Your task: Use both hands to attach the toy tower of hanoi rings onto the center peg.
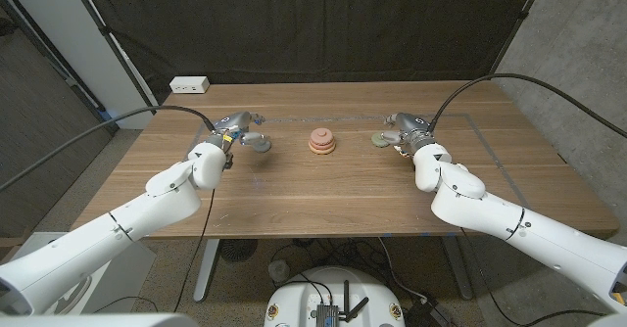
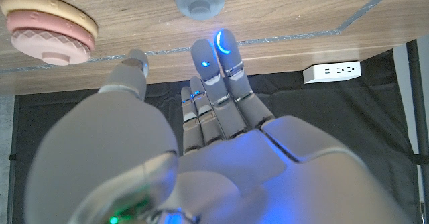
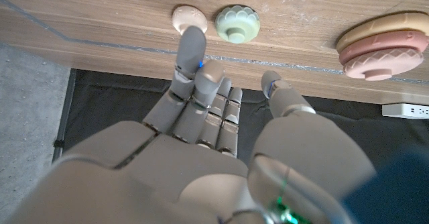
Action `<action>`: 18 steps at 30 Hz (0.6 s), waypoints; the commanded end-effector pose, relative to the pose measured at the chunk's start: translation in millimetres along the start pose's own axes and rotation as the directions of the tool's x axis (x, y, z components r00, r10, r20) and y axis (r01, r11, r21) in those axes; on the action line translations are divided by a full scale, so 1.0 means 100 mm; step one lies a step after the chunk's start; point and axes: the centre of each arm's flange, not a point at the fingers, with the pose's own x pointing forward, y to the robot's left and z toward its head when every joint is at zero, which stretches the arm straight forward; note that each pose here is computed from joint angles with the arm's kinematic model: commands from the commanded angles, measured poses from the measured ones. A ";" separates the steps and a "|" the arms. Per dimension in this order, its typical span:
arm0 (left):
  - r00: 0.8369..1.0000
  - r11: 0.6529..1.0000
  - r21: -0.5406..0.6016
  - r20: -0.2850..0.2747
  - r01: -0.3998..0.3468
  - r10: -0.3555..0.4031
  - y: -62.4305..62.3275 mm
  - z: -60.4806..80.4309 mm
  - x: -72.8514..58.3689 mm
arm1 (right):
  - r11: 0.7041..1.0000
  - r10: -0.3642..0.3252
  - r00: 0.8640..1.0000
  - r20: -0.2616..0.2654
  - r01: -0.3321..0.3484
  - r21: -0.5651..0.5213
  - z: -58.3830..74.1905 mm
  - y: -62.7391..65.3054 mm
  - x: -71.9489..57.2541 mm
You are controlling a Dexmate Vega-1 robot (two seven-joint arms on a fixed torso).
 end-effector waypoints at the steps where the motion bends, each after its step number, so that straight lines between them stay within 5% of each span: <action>1: 1.000 1.000 0.004 -0.004 -0.005 0.005 -0.04 0.01 0.01 | 0.999 0.010 1.000 0.025 -0.010 -0.032 0.04 0.03 0.05; 18: 1.000 1.000 0.012 -0.021 0.016 -0.016 -0.02 0.01 0.03 | 0.992 0.064 0.998 0.013 -0.062 -0.113 0.14 -0.03 0.35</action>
